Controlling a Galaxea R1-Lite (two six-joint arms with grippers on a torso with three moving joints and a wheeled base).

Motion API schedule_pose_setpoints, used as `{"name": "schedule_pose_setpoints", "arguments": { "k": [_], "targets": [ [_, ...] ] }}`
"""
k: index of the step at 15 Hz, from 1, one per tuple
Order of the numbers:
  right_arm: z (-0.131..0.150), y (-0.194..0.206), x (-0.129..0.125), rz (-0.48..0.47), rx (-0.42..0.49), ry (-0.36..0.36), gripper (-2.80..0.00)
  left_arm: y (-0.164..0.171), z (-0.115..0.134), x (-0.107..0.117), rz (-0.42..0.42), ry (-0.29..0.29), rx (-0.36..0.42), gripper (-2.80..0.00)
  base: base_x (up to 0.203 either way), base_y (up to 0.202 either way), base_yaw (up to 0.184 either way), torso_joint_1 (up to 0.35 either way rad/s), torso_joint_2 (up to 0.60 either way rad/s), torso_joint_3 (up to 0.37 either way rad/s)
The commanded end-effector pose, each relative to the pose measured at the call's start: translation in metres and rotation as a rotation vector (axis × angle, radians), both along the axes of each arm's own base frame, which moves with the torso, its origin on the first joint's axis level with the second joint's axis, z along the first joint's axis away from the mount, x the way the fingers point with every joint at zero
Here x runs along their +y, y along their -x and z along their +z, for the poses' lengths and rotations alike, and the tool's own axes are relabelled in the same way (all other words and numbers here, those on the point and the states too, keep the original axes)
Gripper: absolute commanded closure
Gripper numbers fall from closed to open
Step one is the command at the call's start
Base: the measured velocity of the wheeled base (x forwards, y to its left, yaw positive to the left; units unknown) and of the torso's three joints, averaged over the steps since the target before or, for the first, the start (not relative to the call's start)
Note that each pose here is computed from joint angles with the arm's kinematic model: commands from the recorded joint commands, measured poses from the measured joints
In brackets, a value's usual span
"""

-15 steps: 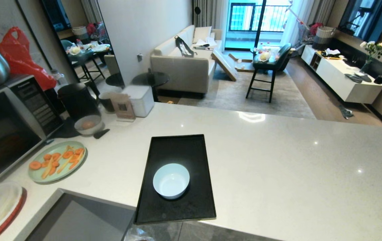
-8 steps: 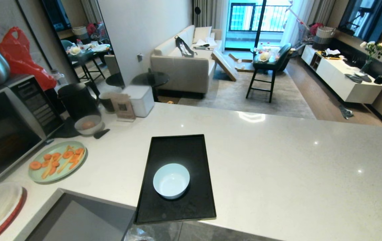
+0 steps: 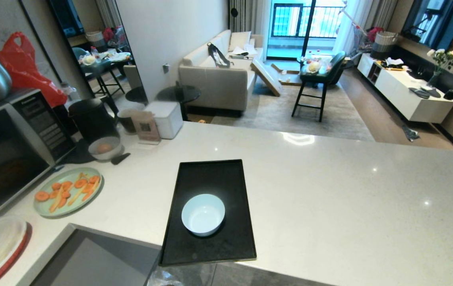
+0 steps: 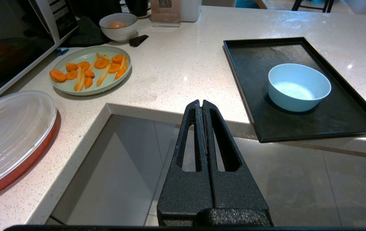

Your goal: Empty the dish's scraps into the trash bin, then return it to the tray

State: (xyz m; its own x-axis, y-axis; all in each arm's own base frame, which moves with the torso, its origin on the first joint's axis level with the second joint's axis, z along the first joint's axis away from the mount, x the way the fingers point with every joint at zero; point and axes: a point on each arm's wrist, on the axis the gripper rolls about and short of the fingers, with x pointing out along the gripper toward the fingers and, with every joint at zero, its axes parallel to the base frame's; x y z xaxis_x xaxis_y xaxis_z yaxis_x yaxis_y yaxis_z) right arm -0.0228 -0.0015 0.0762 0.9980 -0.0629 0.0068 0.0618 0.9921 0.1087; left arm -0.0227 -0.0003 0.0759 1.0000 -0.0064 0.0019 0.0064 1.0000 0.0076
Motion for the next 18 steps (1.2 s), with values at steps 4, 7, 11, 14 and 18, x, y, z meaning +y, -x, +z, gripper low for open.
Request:
{"name": "schedule_pose_setpoints", "arguments": {
  "k": [4, 7, 11, 14, 18],
  "targets": [
    [0.0, 0.0, 0.0, 0.0, -0.001, 0.0, 0.0, 0.0, 0.0001, 0.0, 0.0, 0.0, -0.001, 0.0, 0.0, 0.0, 0.0, 0.0, 0.0, 0.0],
    [0.0, 0.0, 0.0, 0.0, 0.0, 0.0, 0.0, 0.0, 0.0001, 0.0, 0.0, 0.0, -0.001, 0.0, 0.0, 0.0, 0.0, 0.0, 0.0, 0.0],
    [0.0001, -0.0001, 0.0, 0.0, 0.0, 0.001, 0.0, 0.0, 0.0001, 0.0, 0.0, 0.0, -0.001, 0.0, 0.0, 0.0, 0.0, 0.0, 0.0, 0.0],
    [0.0001, -0.0001, 0.0, 0.0, 0.001, -0.001, 0.0, 0.0, 0.0001, 0.0, 0.0, 0.0, -0.001, 0.0, 0.0, 0.0, 0.0, 0.0, 0.0, 0.0],
    [0.0001, -0.0001, 0.0, -0.001, 0.001, -0.002, 0.0, 0.0, 0.0002, 0.0, 0.0, 0.0, -0.003, 0.0, 0.0, 0.0, 0.0, 0.0, 0.0, 0.0]
  ]
}}
